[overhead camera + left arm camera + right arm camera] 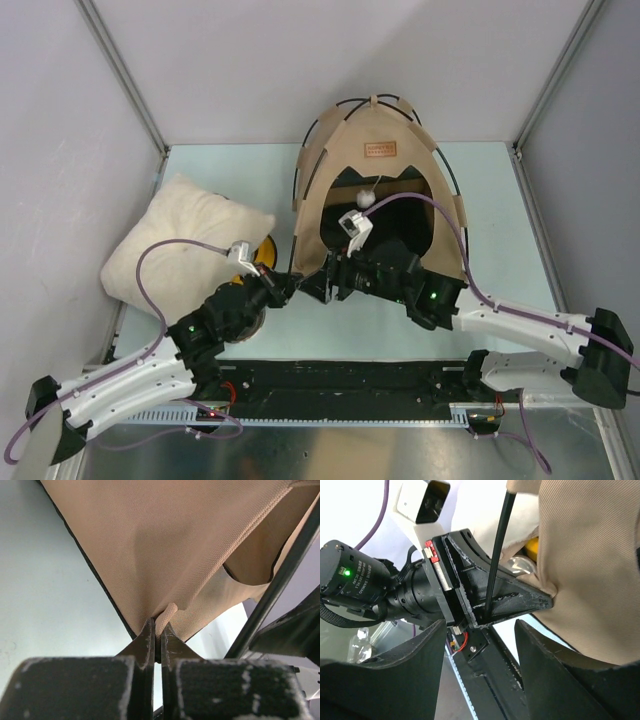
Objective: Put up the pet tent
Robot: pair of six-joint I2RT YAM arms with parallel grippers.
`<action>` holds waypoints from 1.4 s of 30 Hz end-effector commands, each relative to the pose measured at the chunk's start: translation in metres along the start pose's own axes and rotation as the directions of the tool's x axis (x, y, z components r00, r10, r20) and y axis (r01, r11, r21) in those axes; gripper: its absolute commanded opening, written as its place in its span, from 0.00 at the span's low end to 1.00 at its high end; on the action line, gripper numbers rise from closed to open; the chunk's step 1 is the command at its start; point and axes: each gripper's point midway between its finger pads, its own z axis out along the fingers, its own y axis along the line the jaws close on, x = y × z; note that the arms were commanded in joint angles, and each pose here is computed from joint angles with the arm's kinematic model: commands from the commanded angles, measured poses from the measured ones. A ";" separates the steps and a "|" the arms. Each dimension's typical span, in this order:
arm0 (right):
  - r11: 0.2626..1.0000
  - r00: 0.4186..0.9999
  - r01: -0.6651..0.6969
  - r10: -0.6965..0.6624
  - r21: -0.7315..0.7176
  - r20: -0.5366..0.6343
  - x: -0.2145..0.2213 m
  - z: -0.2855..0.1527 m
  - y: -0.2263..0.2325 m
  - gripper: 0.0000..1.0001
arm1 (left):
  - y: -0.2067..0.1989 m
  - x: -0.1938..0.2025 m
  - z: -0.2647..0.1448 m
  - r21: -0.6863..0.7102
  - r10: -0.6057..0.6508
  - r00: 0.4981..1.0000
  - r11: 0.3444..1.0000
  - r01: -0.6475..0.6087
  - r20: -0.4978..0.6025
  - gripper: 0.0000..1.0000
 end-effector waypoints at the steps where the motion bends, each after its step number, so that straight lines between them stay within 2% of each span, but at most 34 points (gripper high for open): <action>1: 0.992 1.000 -0.009 0.012 -0.124 0.026 -0.018 0.007 0.038 0.62 | 0.006 -0.013 -0.004 -0.031 0.052 0.997 0.998 -0.050 0.057 0.00; 9: 0.990 1.000 0.002 0.000 -0.139 0.015 -0.013 0.030 0.038 0.61 | 0.012 -0.012 -0.006 -0.060 0.102 0.994 0.993 -0.099 0.040 0.00; 18: 0.997 0.999 0.014 -0.011 -0.072 0.041 -0.020 0.053 0.023 0.57 | 0.012 -0.013 -0.008 -0.059 0.122 0.992 0.991 -0.120 0.035 0.00; 19: 0.998 0.999 0.013 -0.011 -0.063 0.042 -0.020 0.055 0.020 0.56 | 0.012 -0.013 -0.008 -0.058 0.123 0.992 0.991 -0.121 0.035 0.00; 24: 0.999 0.999 0.012 -0.011 -0.031 0.052 -0.021 0.063 0.013 0.33 | 0.011 -0.014 -0.010 -0.053 0.126 0.991 0.991 -0.124 0.035 0.00; 26: 1.000 0.998 0.014 -0.013 -0.014 0.056 -0.022 0.065 0.010 0.27 | 0.010 -0.015 -0.010 -0.051 0.126 0.991 0.991 -0.124 0.037 0.00; 30: 1.000 0.998 0.019 -0.020 0.013 0.055 -0.020 0.070 0.003 0.26 | 0.009 -0.016 -0.012 -0.042 0.126 0.991 0.991 -0.124 0.041 0.00; 38: 0.999 0.999 0.034 -0.034 0.021 0.031 -0.014 0.080 0.000 0.30 | 0.006 -0.018 -0.014 -0.030 0.126 0.991 0.992 -0.124 0.047 0.00; 40: 0.999 0.999 0.036 -0.036 0.027 0.022 -0.012 0.079 -0.001 0.29 | 0.006 -0.019 -0.015 -0.028 0.124 0.991 0.992 -0.123 0.050 0.00; 42: 0.999 0.999 0.036 -0.037 0.036 0.016 -0.011 0.078 -0.003 0.20 | 0.005 -0.021 -0.015 -0.027 0.127 0.990 0.992 -0.125 0.056 0.00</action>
